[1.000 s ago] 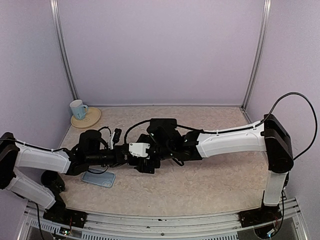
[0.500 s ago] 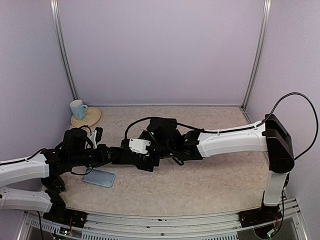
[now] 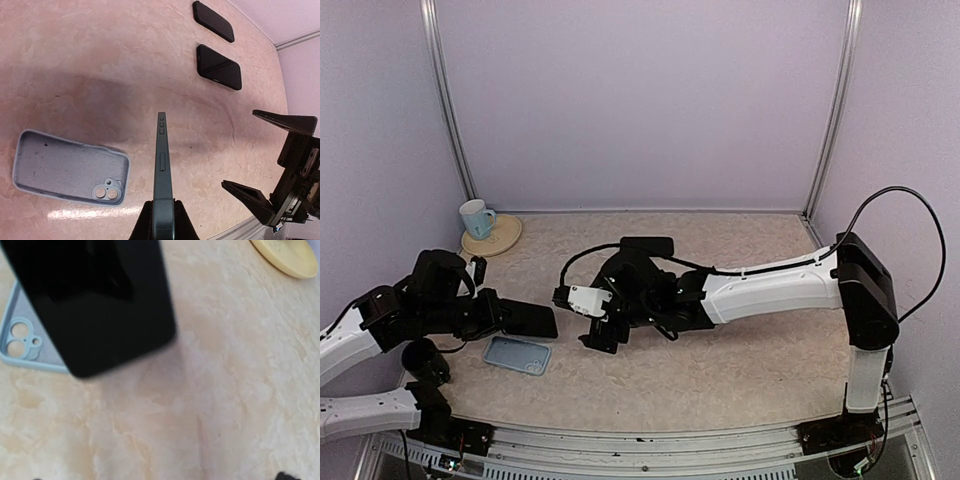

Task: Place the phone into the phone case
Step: Move the phone case to the center of the board.

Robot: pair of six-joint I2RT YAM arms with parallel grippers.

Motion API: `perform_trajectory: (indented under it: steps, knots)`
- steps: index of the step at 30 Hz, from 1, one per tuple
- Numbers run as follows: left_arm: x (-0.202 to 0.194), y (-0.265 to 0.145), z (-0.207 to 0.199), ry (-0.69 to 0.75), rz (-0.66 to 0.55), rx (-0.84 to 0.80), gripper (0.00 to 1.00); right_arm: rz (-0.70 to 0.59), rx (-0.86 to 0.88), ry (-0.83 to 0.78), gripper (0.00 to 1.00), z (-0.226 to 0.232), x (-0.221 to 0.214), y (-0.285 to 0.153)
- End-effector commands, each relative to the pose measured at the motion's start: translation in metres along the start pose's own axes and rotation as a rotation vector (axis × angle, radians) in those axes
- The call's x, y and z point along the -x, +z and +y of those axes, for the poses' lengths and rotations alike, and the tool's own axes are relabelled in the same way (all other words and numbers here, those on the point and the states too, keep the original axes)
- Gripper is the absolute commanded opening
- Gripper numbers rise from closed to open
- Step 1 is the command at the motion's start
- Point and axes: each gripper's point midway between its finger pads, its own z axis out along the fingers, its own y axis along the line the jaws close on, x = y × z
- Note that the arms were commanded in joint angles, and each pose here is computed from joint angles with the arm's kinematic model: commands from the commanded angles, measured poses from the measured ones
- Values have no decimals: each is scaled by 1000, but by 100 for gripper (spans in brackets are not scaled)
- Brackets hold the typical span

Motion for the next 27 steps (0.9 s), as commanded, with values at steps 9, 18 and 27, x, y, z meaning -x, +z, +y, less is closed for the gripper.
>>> perform_trajectory:
  steps: [9, 18, 27]
  knots:
    - [-26, -8, 46, -83, 40, 229, 0, 2, -34, 4, 100, 1, -6, 2]
    - [-32, -1, 45, -47, 47, 275, 0, 10, -36, 1, 100, 1, -9, 1]
    - [-49, 16, 21, -37, 108, 157, 0, 41, -39, 62, 100, -1, -27, -2]
